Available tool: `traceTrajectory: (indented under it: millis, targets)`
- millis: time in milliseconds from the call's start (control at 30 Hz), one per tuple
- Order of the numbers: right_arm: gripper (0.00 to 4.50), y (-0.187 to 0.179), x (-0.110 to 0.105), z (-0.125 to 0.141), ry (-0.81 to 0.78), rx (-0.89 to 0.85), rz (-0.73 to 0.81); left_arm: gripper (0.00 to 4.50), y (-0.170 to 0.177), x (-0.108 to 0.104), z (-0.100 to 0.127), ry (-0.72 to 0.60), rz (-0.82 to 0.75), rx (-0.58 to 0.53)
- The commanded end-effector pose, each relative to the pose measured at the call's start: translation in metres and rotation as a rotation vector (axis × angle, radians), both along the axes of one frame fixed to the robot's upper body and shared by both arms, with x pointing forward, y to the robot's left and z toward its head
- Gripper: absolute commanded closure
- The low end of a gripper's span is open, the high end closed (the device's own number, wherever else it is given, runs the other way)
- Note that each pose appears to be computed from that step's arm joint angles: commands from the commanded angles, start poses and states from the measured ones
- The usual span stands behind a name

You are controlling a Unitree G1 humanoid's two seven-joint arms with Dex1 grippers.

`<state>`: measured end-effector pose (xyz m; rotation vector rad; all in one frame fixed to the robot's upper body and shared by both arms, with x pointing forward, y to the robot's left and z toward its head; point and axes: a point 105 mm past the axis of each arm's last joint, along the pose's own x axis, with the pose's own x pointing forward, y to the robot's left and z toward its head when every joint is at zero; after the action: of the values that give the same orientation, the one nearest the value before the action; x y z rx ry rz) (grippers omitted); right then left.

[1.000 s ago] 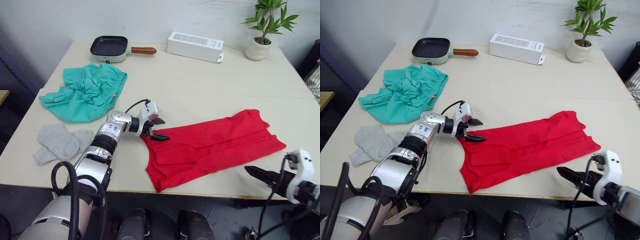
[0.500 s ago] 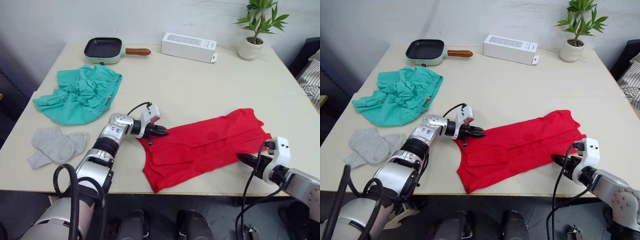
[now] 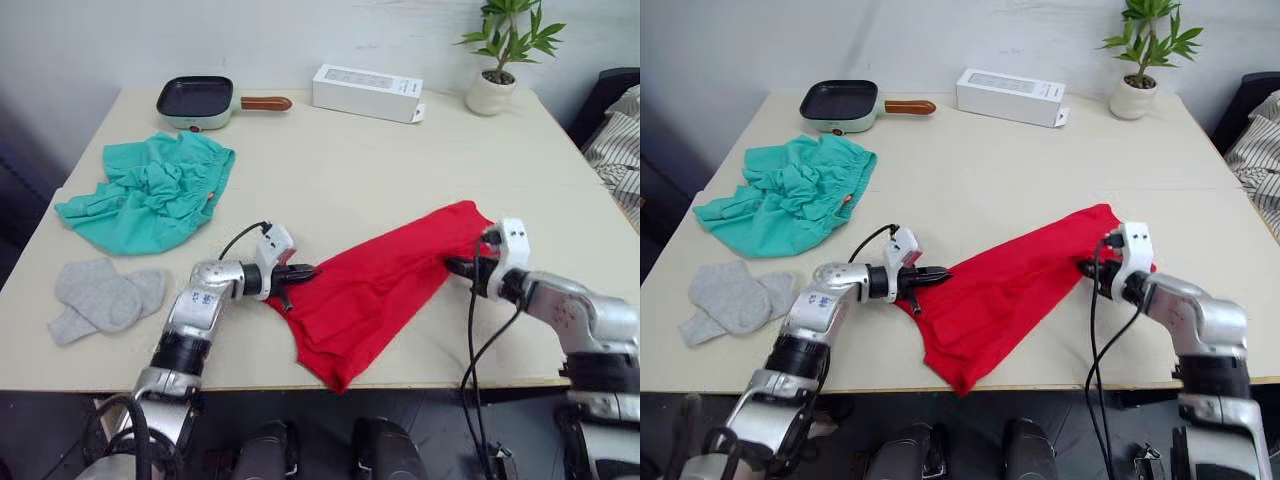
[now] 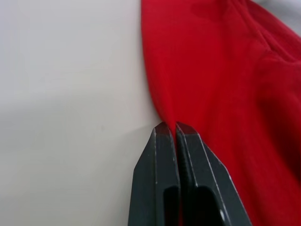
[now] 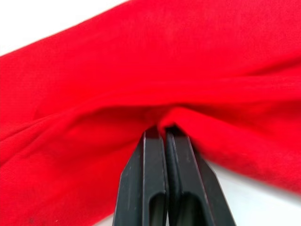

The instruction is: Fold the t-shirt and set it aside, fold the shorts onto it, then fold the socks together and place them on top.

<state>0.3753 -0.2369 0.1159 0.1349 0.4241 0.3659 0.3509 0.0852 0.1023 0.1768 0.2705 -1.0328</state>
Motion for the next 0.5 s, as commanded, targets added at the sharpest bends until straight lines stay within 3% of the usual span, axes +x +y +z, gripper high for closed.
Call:
traceTrajectory:
  millis: [33, 233, 367, 467, 500]
  targets:
    - [4.50, -0.005, 0.019, 0.006, -0.063, -0.106, 0.033, 4.49, -0.004, -0.011, 0.019, -0.044, 0.063, -0.052]
    - [4.50, -0.001, 0.047, 0.015, -0.126, -0.202, 0.102, 4.49, -0.013, -0.035, 0.012, -0.002, 0.186, -0.039]
    - [4.50, -0.001, 0.054, 0.018, -0.137, -0.208, 0.114, 4.49, -0.026, -0.049, 0.015, 0.015, 0.139, -0.069]
    - [4.50, -0.002, 0.052, 0.020, -0.103, -0.160, 0.130, 4.49, -0.023, -0.048, 0.016, 0.019, 0.127, -0.062]
    - [4.50, -0.004, 0.051, 0.022, -0.101, -0.138, 0.129, 4.28, -0.019, -0.045, 0.018, 0.015, 0.125, -0.062]
